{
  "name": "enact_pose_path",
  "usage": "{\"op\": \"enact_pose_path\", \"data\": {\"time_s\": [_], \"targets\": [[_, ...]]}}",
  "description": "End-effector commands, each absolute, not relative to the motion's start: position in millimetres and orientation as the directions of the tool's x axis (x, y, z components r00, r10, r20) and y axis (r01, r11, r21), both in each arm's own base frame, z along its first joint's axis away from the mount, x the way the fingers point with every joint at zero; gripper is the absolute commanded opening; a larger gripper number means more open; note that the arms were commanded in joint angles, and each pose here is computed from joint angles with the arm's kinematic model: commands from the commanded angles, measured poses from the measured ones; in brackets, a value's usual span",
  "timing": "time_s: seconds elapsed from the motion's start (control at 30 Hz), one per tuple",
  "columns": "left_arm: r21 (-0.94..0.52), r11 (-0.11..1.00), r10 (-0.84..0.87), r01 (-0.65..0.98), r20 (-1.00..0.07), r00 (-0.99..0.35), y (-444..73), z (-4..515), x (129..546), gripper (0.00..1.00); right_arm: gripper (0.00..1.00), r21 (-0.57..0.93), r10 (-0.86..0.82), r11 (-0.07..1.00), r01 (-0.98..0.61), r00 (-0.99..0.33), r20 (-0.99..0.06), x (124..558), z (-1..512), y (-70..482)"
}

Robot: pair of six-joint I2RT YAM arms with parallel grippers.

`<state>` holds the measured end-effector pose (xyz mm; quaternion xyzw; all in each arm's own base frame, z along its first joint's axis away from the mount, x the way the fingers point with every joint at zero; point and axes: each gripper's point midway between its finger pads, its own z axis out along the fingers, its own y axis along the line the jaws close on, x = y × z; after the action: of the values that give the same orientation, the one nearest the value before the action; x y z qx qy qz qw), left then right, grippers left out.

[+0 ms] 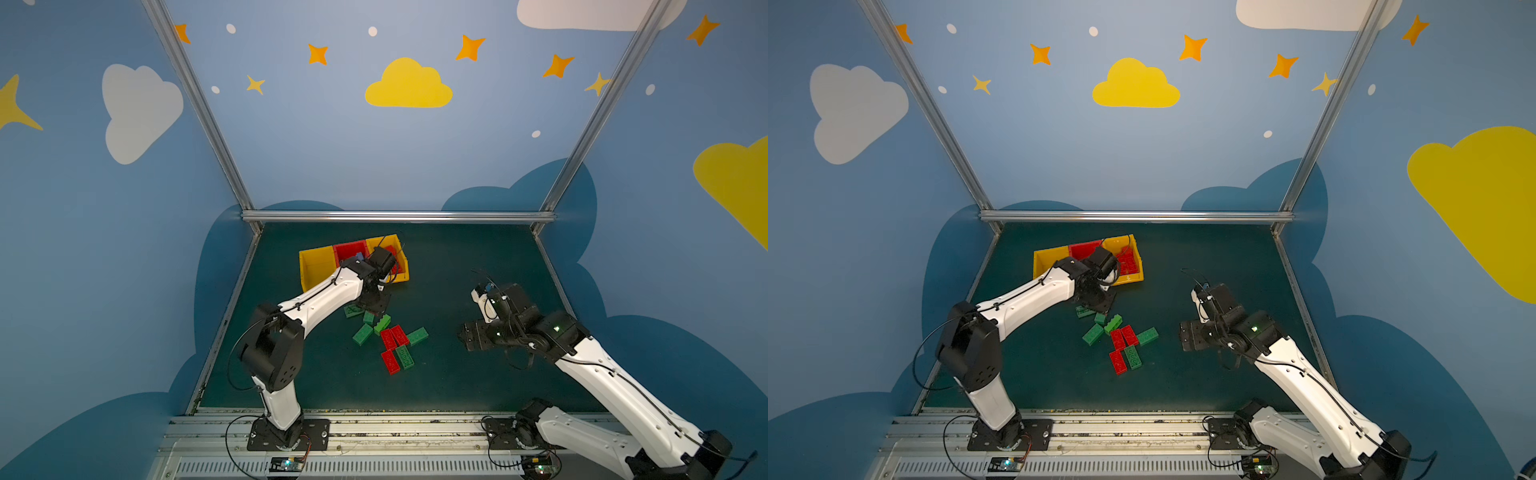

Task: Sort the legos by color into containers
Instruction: 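Carry the red brick with the left gripper and drop it into the yellow bin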

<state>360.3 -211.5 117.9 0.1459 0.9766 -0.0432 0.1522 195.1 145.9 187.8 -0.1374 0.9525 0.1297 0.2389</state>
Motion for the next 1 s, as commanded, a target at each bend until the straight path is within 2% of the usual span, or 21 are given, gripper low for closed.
{"op": "enact_pose_path", "data": {"time_s": [0.0, 0.2, 0.37, 0.43, 0.5, 0.57, 0.67, 0.83, 0.97], "targets": [[-0.041, 0.961, 0.244, 0.273, -0.329, -0.912, -205.9, 121.4, 402.7, 0.17, 0.94, 0.164, -0.175, 0.941, -0.296, -0.840, -0.513, 196.0, 201.9, 137.2], [-0.078, 0.975, 0.165, 0.206, -0.364, -0.917, -211.4, 117.9, 482.8, 0.16, 0.94, 0.146, -0.142, 0.957, -0.250, -0.844, -0.517, 197.4, 207.2, 128.6], [-0.121, 0.979, 0.103, 0.162, -0.389, -0.915, -217.6, 111.9, 526.4, 0.21, 0.94, 0.131, -0.107, 0.971, -0.202, -0.850, -0.515, 196.6, 210.2, 119.8], [-0.131, 0.981, 0.083, 0.146, -0.398, -0.913, -219.8, 108.7, 538.2, 0.30, 0.94, 0.124, -0.094, 0.975, -0.183, -0.852, -0.516, 196.1, 211.5, 116.2], [-0.155, 0.979, 0.057, 0.131, -0.408, -0.911, -223.5, 108.4, 546.8, 0.50, 0.94, 0.120, -0.081, 0.979, -0.167, -0.851, -0.519, 195.9, 213.6, 113.1], [-0.194, 0.970, 0.050, 0.144, -0.421, -0.906, -230.5, 113.8, 550.6, 0.66, 0.94, 0.119, -0.071, 0.981, -0.155, -0.851, -0.521, 195.4, 214.8, 110.9], [-0.241, 0.958, 0.033, 0.153, -0.440, -0.897, -236.6, 127.9, 550.9, 0.74, 0.94, 0.120, -0.062, 0.982, -0.146, -0.849, -0.524, 196.0, 216.0, 110.1], [-0.288, 0.947, 0.007, 0.140, -0.419, -0.908, -238.2, 150.8, 529.7, 0.76, 0.94, 0.135, -0.070, 0.977, -0.163, -0.851, -0.521, 196.8, 212.9, 115.3], [-0.261, 0.957, 0.014, 0.127, -0.393, -0.920, -239.4, 161.1, 487.8, 0.76, 0.94, 0.154, -0.092, 0.968, -0.197, -0.853, -0.514, 197.4, 207.5, 123.4]]}}
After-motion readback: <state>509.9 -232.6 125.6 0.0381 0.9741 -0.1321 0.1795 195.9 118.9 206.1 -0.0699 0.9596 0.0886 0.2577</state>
